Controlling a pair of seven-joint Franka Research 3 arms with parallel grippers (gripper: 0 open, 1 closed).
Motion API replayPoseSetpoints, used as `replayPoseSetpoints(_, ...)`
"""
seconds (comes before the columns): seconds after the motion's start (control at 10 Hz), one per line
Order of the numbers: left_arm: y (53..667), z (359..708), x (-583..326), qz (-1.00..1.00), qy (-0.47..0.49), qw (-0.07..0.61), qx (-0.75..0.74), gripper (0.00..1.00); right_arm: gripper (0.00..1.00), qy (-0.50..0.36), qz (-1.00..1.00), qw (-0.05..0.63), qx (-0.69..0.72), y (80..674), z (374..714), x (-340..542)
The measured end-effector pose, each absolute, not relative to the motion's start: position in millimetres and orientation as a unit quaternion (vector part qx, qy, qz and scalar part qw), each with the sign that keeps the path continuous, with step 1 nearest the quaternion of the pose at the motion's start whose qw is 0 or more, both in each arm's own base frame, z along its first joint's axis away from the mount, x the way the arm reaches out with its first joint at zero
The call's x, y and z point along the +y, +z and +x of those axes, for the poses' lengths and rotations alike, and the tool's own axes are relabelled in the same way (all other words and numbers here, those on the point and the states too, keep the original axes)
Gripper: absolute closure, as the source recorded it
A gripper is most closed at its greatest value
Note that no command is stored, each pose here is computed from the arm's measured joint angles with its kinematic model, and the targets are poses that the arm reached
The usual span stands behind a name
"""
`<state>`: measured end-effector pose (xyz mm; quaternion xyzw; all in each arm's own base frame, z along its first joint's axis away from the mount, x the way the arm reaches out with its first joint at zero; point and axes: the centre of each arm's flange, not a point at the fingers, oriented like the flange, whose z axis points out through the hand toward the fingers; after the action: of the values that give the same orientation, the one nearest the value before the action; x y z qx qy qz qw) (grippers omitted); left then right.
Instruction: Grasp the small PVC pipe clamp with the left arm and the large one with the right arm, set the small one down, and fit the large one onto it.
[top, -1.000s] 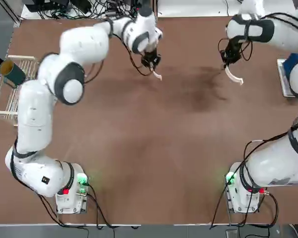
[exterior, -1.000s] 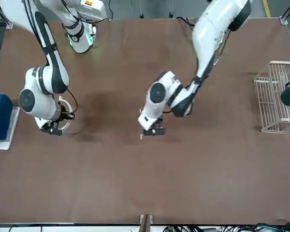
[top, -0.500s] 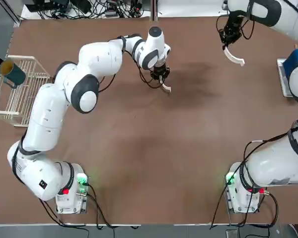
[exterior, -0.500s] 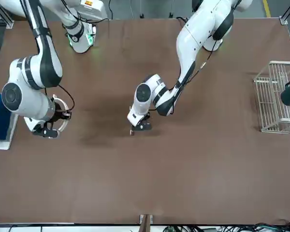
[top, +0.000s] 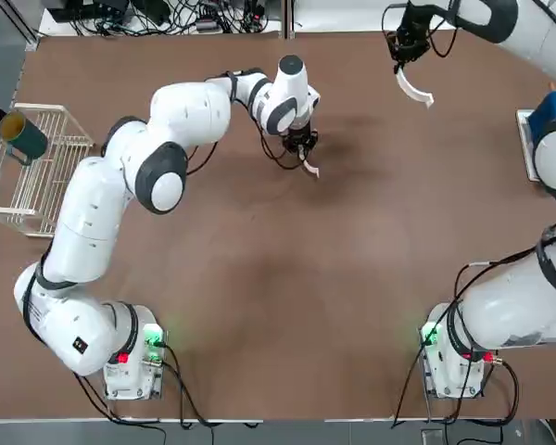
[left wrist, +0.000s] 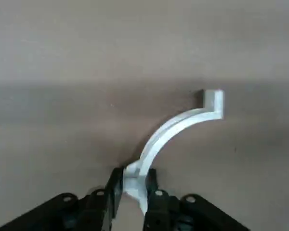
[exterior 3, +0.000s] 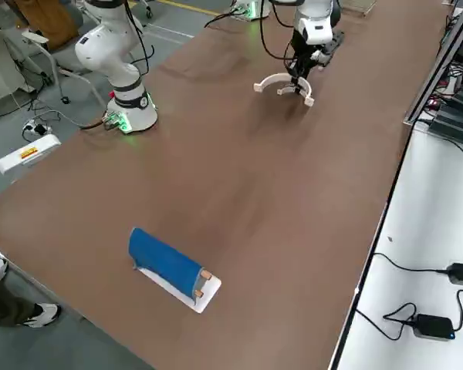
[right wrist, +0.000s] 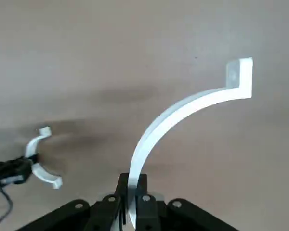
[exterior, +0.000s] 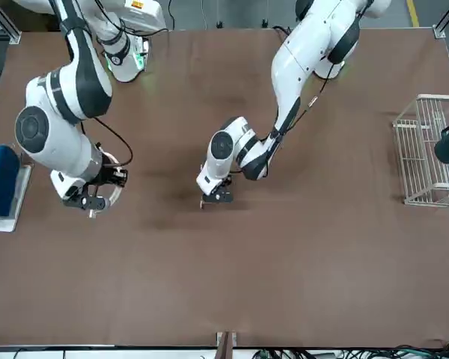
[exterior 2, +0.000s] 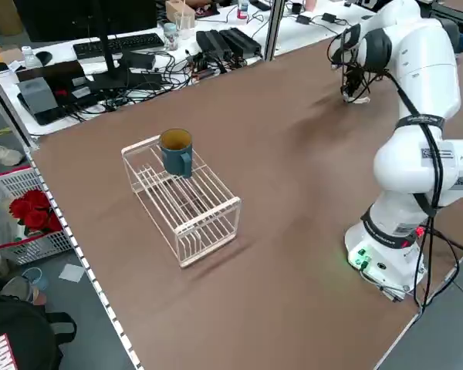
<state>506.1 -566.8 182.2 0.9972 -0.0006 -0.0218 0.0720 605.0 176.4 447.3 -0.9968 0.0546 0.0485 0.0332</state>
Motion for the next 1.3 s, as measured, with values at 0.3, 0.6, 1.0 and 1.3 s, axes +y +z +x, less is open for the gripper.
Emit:
replayPoseSetpoints(0.3,208,522,-559,0.998,-0.019,0.067,0.007,0.25,0.91,0.053,-0.996,0.045,0.064,445,601,225)
replayPoseSetpoints(0.6,300,568,-507,0.998,-0.009,0.050,0.044,0.16,0.91,0.063,-0.993,0.062,0.082,423,601,279)
replayPoseSetpoints(1.0,414,636,-350,0.995,0.017,0.033,0.098,0.07,0.91,0.054,-0.988,0.092,0.112,370,583,372)
replayPoseSetpoints(1.3,481,635,-232,0.996,0.046,0.007,0.081,0.06,0.91,0.029,-0.991,0.077,0.107,309,545,456)
